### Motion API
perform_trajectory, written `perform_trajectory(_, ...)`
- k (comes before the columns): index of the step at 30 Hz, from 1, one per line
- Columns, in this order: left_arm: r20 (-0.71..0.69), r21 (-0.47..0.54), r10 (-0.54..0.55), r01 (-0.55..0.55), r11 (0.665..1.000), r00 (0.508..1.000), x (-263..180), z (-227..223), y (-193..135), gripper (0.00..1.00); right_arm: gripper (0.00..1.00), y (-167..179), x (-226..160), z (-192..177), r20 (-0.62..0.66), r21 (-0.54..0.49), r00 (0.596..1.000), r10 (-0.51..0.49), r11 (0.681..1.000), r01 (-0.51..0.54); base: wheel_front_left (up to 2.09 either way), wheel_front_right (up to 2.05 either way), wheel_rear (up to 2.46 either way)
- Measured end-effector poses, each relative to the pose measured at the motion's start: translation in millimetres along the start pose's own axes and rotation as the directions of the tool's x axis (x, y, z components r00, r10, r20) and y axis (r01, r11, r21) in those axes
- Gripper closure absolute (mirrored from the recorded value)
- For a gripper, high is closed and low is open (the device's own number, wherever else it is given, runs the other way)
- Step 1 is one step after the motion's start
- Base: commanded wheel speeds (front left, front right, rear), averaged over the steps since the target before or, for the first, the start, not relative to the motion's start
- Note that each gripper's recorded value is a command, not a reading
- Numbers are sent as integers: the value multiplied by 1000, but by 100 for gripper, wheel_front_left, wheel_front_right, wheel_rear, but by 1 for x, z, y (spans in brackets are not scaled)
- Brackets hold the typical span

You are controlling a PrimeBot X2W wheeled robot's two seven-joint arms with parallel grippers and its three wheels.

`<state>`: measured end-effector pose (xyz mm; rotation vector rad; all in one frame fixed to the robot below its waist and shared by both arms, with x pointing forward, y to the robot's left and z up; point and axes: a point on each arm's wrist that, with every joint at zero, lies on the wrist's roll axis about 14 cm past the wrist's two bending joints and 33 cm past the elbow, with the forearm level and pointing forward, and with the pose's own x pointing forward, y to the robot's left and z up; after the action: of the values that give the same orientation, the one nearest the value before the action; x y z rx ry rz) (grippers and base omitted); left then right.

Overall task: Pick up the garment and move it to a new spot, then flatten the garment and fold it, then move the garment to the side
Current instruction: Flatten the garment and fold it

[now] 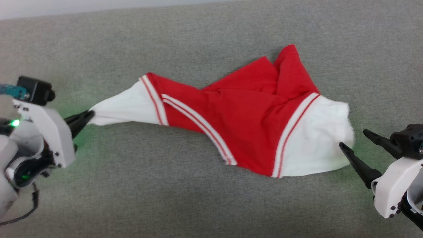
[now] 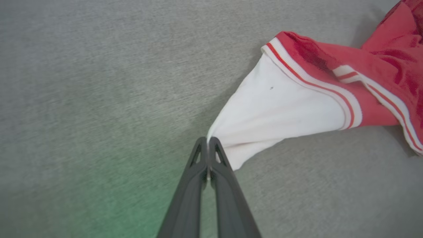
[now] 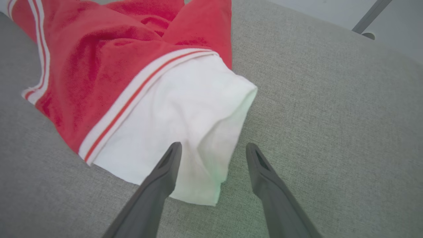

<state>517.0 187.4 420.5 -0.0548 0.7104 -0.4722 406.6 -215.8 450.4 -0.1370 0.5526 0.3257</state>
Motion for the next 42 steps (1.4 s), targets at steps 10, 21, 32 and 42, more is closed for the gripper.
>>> perform_trajectory(10, 78, 28, 85, -88, 996, 993, -11, -9, 25, 0, 0, 9, 5, -10, -84, 1, 995, 45, 999, -45, 0, 0, 0)
perform_trajectory(21, 294, -15, 120, -121, 993, 948, -30, -15, 22, 0, 0, 23, 12, -39, -288, -21, 951, 115, 992, -126, 0, 0, 0)
perform_trajectory(32, 322, -54, 159, -150, 987, 933, -55, -36, 12, 0, 97, 29, 35, -43, -331, -14, 931, 157, 985, -171, 0, 0, 0)
perform_trajectory(42, 359, -41, 146, -141, 989, 922, -63, -30, -4, 0, 100, -23, 13, -28, -268, 23, 963, 5, 1000, 1, 0, 0, 0)
